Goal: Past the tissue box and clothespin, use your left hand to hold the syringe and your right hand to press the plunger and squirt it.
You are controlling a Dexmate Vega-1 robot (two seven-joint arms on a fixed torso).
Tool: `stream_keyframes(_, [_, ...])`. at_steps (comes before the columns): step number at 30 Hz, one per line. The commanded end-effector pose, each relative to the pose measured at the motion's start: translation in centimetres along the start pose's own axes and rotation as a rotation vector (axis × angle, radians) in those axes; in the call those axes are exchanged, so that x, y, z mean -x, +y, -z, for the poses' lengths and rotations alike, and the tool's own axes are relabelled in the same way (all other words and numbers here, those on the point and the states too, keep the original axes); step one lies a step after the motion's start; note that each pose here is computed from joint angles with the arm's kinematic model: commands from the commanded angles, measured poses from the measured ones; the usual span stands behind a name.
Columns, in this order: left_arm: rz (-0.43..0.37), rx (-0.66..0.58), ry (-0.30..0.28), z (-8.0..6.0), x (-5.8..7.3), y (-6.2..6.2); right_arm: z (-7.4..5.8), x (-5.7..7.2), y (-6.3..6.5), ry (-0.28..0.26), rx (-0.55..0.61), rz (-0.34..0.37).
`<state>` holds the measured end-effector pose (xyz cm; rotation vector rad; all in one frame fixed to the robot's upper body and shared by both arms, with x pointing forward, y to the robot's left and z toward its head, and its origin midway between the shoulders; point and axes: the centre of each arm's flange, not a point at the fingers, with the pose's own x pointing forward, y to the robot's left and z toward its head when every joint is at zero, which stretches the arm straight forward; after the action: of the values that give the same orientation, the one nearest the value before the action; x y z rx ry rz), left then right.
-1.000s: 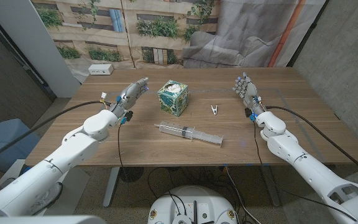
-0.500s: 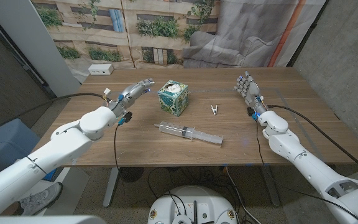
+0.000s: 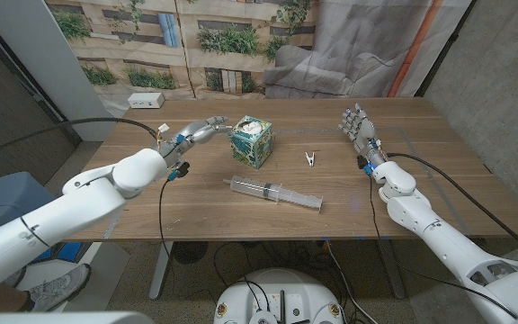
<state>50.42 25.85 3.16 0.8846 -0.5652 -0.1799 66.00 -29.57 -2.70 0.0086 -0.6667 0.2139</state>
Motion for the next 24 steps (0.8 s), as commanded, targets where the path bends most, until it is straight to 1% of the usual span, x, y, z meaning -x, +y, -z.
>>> stream_keyframes(1, [0.111,-0.252,0.002,-2.4,-0.5,-0.1,0.4,0.0,-0.4,-0.001,-0.010,0.008])
stream_keyframes(6, [0.130,-0.281,0.011,-2.7,-0.3,-0.6,0.7,0.0,-0.5,0.004,-0.015,0.003])
stream_keyframes(10, [0.157,-0.337,0.010,-3.5,0.1,-0.9,1.1,0.0,-0.5,0.008,-0.023,0.003])
stream_keyframes(15, [0.170,-0.399,0.006,-4.2,0.8,-1.1,1.5,0.1,-0.4,0.014,-0.030,0.004])
stream_keyframes(20, [0.214,-0.490,0.024,-5.1,1.1,-1.3,1.8,0.2,-0.4,0.017,-0.037,0.005])
stream_keyframes(24, [0.243,-0.525,0.025,-5.8,1.2,-1.3,2.1,0.2,-0.3,0.020,-0.042,0.004])
